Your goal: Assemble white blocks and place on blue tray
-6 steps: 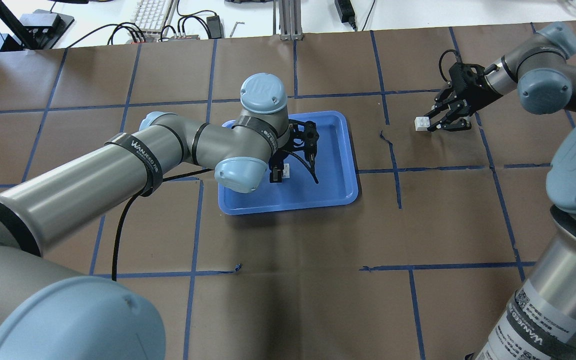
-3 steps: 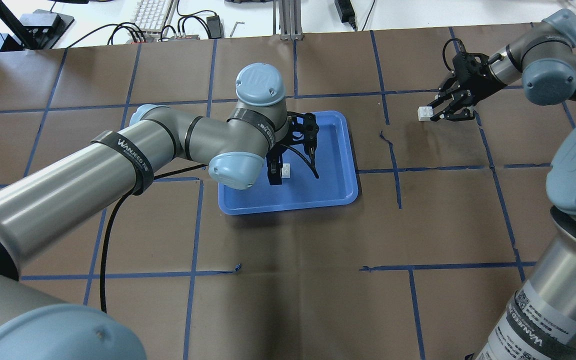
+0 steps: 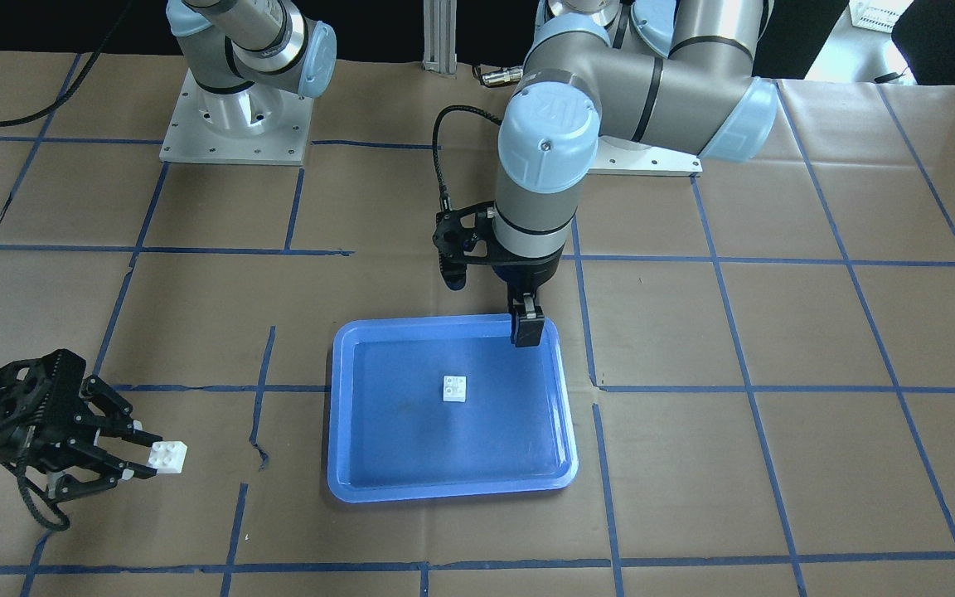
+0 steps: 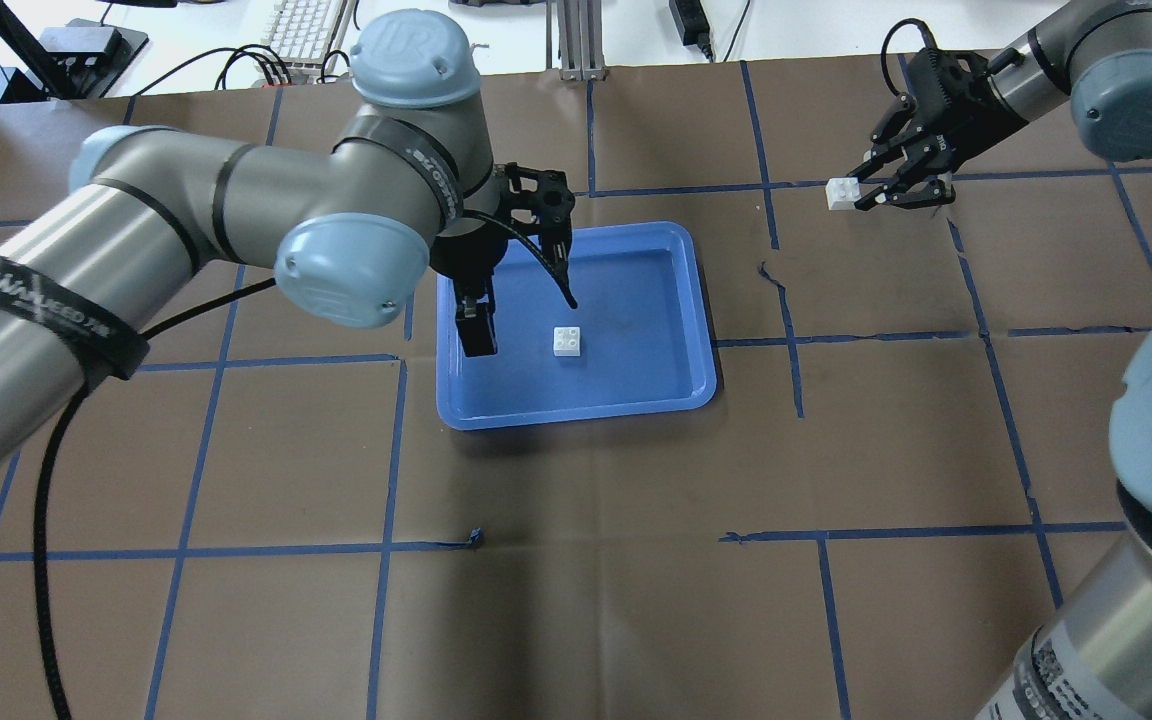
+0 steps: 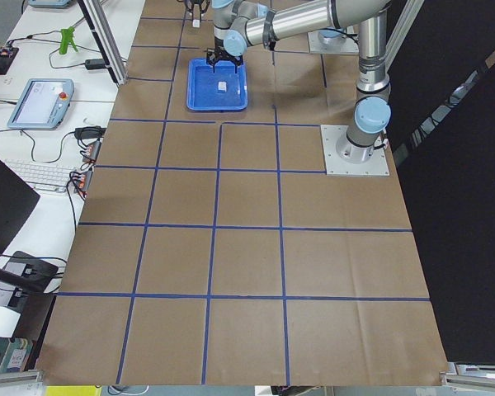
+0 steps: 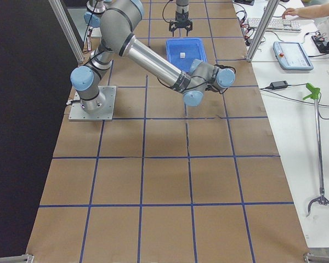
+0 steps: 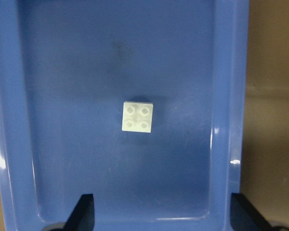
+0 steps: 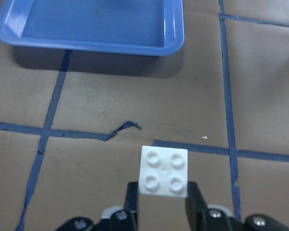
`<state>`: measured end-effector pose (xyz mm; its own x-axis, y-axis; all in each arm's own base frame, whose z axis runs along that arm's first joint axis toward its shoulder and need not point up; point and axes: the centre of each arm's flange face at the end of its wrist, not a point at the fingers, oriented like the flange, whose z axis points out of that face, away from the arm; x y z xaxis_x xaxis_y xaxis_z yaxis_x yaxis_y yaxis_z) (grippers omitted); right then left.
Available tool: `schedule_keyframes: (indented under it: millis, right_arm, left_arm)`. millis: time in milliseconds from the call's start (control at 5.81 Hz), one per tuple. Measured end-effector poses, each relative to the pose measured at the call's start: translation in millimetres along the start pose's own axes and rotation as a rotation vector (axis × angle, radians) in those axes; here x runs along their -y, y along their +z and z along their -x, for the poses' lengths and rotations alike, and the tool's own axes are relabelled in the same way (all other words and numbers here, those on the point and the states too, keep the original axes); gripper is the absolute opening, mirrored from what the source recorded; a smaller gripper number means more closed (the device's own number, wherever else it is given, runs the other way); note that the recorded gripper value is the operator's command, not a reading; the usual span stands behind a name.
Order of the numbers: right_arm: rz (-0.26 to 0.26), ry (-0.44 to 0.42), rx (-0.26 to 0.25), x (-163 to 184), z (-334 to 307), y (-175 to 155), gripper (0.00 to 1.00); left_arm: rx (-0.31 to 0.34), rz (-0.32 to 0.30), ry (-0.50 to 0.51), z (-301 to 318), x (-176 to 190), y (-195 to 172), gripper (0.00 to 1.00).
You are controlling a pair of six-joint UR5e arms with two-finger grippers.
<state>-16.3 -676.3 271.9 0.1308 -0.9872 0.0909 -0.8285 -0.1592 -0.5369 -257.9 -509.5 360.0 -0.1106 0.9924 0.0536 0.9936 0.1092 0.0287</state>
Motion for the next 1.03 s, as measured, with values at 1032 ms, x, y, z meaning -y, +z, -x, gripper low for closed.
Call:
schedule_keyframes:
  millis: [1032]
  right_arm:
    - [-0.012, 0.109, 0.027, 184.4, 44.3, 161.7, 0.23]
  left_arm:
    - [0.114, -0.01, -0.676, -45.9, -78.2, -114.5, 0.99]
